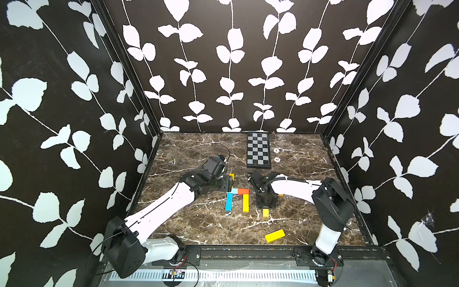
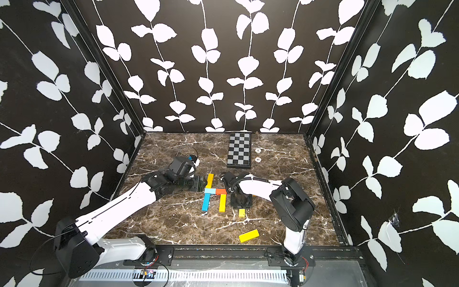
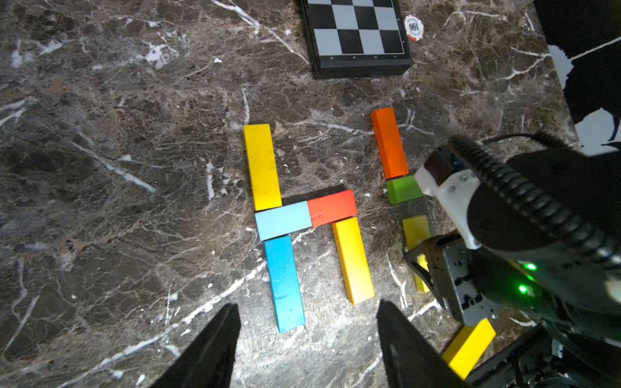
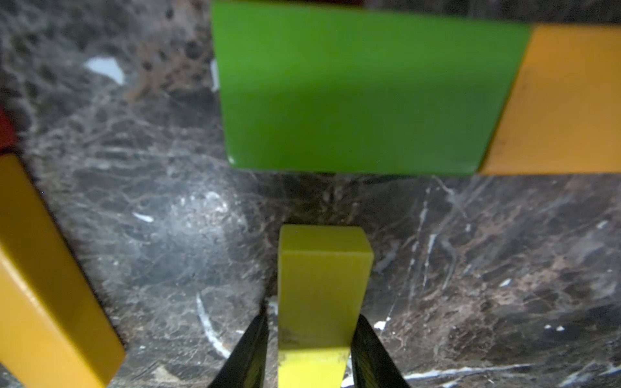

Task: Assemble the letter h with building blocks
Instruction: Assemble the building block at the center of the board.

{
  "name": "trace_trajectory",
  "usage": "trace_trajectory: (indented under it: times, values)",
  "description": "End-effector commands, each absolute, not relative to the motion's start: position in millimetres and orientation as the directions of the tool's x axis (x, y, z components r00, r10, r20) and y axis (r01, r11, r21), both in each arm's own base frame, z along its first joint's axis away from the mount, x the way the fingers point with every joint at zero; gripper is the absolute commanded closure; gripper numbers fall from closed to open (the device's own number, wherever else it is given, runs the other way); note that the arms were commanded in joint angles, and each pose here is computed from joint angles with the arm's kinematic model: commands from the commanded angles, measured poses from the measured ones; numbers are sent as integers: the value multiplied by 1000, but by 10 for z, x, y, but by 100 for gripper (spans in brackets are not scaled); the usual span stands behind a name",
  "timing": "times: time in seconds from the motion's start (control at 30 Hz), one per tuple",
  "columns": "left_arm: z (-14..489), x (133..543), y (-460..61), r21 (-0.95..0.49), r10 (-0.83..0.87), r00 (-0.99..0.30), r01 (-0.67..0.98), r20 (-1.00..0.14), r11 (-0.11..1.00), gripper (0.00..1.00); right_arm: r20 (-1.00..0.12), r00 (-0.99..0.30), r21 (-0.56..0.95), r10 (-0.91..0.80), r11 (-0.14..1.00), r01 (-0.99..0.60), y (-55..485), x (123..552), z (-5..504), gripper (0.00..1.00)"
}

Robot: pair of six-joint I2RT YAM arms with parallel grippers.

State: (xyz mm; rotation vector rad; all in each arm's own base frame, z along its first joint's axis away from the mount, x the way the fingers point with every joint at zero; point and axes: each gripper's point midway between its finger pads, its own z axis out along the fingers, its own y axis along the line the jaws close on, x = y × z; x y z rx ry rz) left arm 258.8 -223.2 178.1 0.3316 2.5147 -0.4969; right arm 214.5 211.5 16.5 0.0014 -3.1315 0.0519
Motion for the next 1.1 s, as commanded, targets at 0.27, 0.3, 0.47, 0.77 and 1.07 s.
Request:
trace_trajectory:
  times: [0.27,0.3,0.47,0.77,1.07]
  values:
    - [1772,2570,-2220,-268,145,-818,341,-557,901,33,-5,-1000,-34,15,999,15,2157,2251,212,69]
    - [1771,2570,-2220,-267,145,-818,342,-556,901,33,-5,-1000,-39,16,999,17,2147,2254,208,69]
    - [1740,2565,-2217,-265,149,-821,342,-552,902,33,-1,-1000,-44,27,999,27,2128,2266,184,70]
    - [1731,2562,-2231,-271,149,-822,344,-549,899,33,-8,-999,-32,34,999,35,2154,2322,175,72]
    - [1680,2550,-2254,-278,156,-830,347,-535,896,33,-11,-999,-39,49,998,50,2143,2359,153,73]
